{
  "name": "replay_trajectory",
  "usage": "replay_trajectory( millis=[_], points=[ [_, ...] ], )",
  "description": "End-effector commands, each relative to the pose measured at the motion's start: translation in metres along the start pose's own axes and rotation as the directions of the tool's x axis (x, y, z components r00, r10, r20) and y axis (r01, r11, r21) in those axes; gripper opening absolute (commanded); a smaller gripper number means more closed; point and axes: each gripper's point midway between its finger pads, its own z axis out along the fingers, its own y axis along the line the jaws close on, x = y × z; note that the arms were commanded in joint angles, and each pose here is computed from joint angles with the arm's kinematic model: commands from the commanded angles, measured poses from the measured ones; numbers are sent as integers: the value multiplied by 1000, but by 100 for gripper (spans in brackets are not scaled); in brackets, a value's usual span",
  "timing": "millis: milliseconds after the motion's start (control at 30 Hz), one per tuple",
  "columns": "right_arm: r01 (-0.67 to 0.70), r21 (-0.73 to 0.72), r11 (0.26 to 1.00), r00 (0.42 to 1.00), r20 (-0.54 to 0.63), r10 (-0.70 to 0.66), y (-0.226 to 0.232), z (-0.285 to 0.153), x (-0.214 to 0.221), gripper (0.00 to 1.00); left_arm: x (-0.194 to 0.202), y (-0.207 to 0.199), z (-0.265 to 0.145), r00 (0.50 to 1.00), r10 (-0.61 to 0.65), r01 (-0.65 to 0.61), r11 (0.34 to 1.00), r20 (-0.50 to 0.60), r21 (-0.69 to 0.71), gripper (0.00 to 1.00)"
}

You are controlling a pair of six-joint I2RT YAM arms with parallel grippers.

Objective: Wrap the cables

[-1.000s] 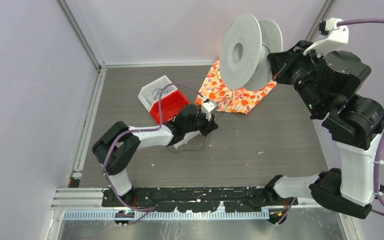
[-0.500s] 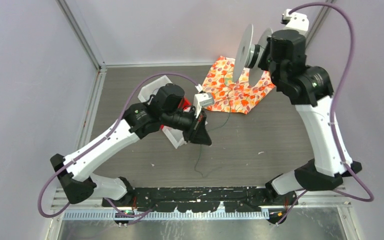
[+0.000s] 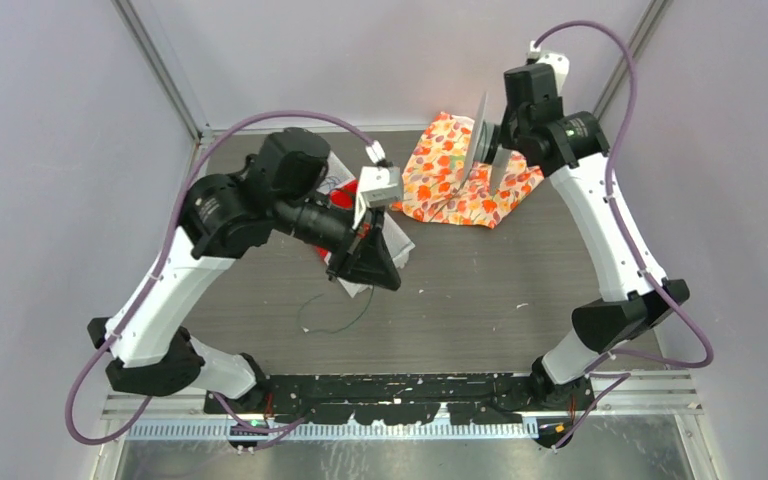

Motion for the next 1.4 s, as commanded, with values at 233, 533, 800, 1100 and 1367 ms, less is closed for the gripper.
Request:
replay_trajectory(
  millis=[233, 533, 800, 1100, 1367],
  points=[
    [44, -201, 979, 989, -132, -71, 31, -26, 78, 0, -172, 57, -65, 799, 189, -141, 982, 572, -128, 0],
    [99, -442, 891, 959, -195, -204, 47, -124, 119, 0, -195, 140, -71, 784, 62, -39, 998, 618, -51, 0],
    [86, -574, 814, 951, -196, -239, 28, -186, 111, 1, -180, 222, -80, 769, -43, 119, 990, 638, -76, 0],
    [1, -568, 823, 994, 92, 62, -2, -234, -1, 0, -109, 275, -43, 778, -232, 317, 947, 584, -46, 0],
    [-150, -542, 827, 884, 300, 357, 1, -233, -84, 0, -56, 259, 10, 807, -358, 398, 917, 471, 14, 0]
  ],
)
